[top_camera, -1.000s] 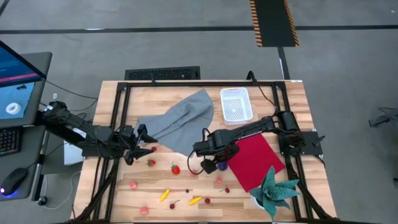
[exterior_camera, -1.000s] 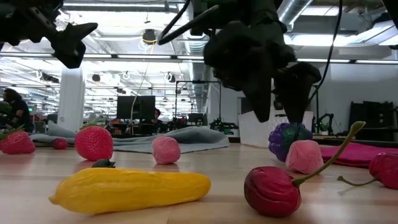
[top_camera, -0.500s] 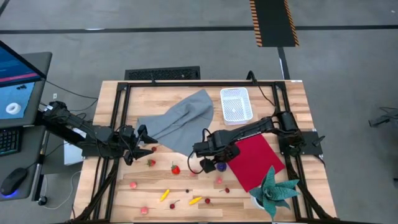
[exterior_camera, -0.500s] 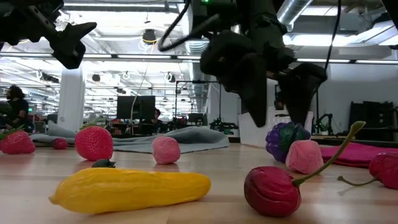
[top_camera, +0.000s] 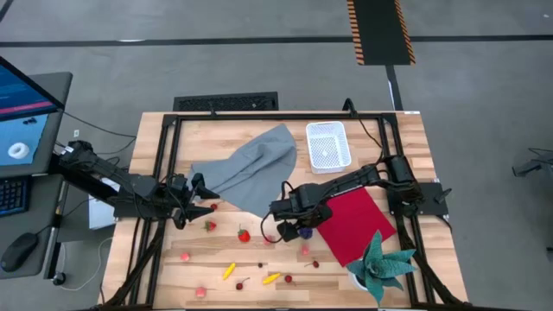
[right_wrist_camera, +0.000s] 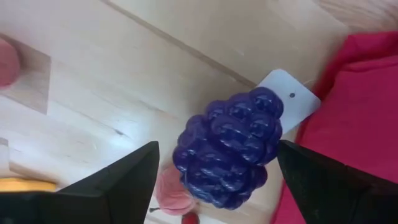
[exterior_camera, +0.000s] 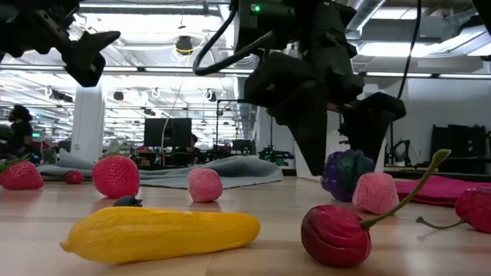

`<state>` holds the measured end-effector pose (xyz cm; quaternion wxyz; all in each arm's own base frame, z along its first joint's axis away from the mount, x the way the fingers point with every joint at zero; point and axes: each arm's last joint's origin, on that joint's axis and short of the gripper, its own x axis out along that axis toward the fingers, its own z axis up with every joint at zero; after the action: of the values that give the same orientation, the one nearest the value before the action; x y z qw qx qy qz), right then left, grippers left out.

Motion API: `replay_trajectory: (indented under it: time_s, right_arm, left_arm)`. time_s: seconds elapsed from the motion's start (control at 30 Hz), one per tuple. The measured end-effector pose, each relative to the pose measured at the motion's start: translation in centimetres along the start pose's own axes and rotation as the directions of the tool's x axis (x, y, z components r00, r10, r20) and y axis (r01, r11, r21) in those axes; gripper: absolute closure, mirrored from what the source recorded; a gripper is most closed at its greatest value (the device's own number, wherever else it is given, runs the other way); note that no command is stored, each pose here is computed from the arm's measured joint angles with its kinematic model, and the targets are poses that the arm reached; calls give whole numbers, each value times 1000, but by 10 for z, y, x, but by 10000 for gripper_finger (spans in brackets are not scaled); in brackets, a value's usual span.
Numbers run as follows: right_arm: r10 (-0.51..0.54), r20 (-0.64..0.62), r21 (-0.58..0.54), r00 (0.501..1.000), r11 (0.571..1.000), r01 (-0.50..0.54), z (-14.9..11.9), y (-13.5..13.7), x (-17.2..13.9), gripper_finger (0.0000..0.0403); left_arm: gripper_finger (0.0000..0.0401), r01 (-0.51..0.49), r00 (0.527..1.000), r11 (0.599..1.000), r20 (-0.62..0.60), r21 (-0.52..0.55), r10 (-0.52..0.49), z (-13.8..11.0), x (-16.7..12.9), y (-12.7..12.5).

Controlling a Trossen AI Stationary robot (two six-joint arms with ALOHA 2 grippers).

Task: Pick and placing Produce into tupperware
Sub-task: Put the purple grape into the white bin

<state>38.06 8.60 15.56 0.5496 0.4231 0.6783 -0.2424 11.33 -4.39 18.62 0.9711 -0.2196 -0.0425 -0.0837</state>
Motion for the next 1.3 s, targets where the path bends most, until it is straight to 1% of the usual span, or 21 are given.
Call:
replay_trajectory:
  time_s: [0.23,0.5,0.63,0.8,0.87,0.9,1.0,1.17,1.3]
  right_arm:
    - [2,-3,11,1000,1000,-2,1,-1,0,66]
    - [8,-17,11,1000,1000,-8,1,0,0,109]
    - [7,-21,7,1000,1000,-7,-1,0,0,118]
    - [-7,-71,2,997,1000,7,3,2,17,119]
    - [21,-104,-9,994,1000,-22,7,6,28,119]
    - [14,-113,-11,993,1000,-15,7,6,30,119]
    - [6,-113,-17,994,1000,-8,8,8,34,121]
    - [-3,-101,-39,995,999,0,7,11,27,122]
    - [0,-37,-64,999,998,-2,7,15,12,122]
  left_arm:
    - [152,-5,1000,1000,-9,0,5,-1,0,0]
    - [152,-5,1000,1000,-10,-4,5,-1,0,0]
    - [152,-5,1000,1000,-9,-4,5,-1,0,0]
    - [152,-5,1000,1000,-9,-5,5,-1,0,0]
    - [152,-9,1000,1000,-17,-9,9,-2,0,1]
    - [152,-11,1000,1000,-22,-9,11,-2,0,1]
    - [152,-12,1000,1000,-22,-9,12,-2,0,1]
    - [152,-14,1000,1000,-26,-8,14,-3,0,1]
    - [152,-13,1000,1000,-21,-9,13,-2,0,1]
